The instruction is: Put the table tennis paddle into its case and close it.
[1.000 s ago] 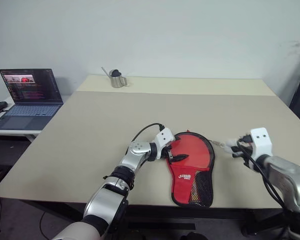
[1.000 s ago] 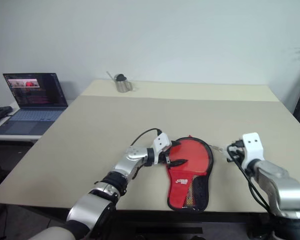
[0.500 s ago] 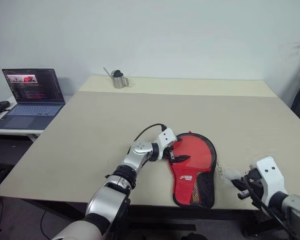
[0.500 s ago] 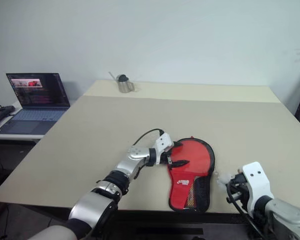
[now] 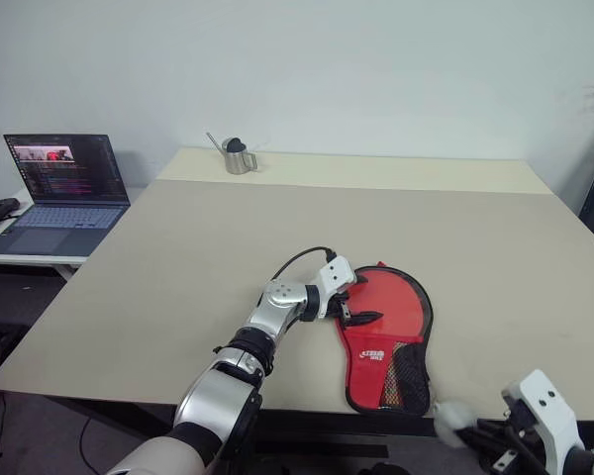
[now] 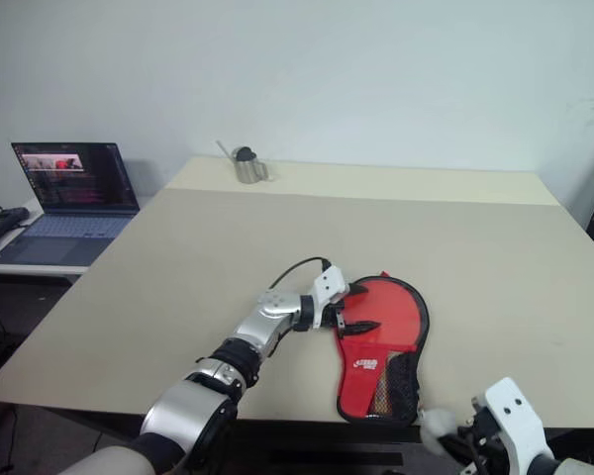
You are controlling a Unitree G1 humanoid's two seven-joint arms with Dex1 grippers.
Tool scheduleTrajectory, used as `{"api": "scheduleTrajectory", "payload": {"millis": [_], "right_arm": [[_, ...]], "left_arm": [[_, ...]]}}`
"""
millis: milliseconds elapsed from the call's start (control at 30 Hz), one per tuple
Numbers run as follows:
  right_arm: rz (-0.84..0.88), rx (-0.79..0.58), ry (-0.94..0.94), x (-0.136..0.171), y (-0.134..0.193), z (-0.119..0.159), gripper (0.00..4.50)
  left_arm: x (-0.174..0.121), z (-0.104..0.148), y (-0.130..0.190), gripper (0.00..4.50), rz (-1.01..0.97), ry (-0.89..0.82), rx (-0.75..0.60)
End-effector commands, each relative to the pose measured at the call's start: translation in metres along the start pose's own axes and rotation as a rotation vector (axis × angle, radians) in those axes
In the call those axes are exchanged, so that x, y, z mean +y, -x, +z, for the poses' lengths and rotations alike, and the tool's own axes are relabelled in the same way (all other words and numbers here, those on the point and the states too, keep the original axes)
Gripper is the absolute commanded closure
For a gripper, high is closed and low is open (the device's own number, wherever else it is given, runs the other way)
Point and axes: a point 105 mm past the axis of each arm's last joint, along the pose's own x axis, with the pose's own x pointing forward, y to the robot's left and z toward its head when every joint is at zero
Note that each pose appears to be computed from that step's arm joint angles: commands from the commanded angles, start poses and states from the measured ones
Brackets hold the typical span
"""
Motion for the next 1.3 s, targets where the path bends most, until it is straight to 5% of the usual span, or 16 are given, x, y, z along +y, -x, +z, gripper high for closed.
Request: {"api": "scheduleTrajectory", "payload": {"millis": [33, 400, 800, 933, 1167, 1300], "right_arm": [[0.110, -0.010, -0.031, 0.025, -0.002, -0.001, 4.44], [0.163, 0.023, -0.081, 0.050, 0.001, -0.028, 4.45], [0.050, -0.097, -0.075, 0.034, 0.003, -0.005, 4.46], [-0.058, -0.118, -0.075, 0.013, 0.015, 0.002, 3.18], [0.082, -0.218, -0.095, 0.021, 0.029, 0.026, 0.78], [0.124, -0.234, -0.063, 0.024, 0.032, 0.033, 0.78]], "left_arm": [[-0.012, -0.013, -0.007, 0.00, -0.050, 0.003, 0.064], [-0.012, -0.013, -0.007, 0.00, -0.050, -0.001, 0.064], [-0.013, -0.013, -0.008, 0.00, -0.048, -0.002, 0.060], [-0.014, -0.014, -0.008, 0.00, -0.046, -0.001, 0.061], [-0.014, -0.014, -0.008, 0.00, -0.044, 0.003, 0.057], [-0.015, -0.014, -0.008, 0.00, -0.047, 0.004, 0.055]]}}
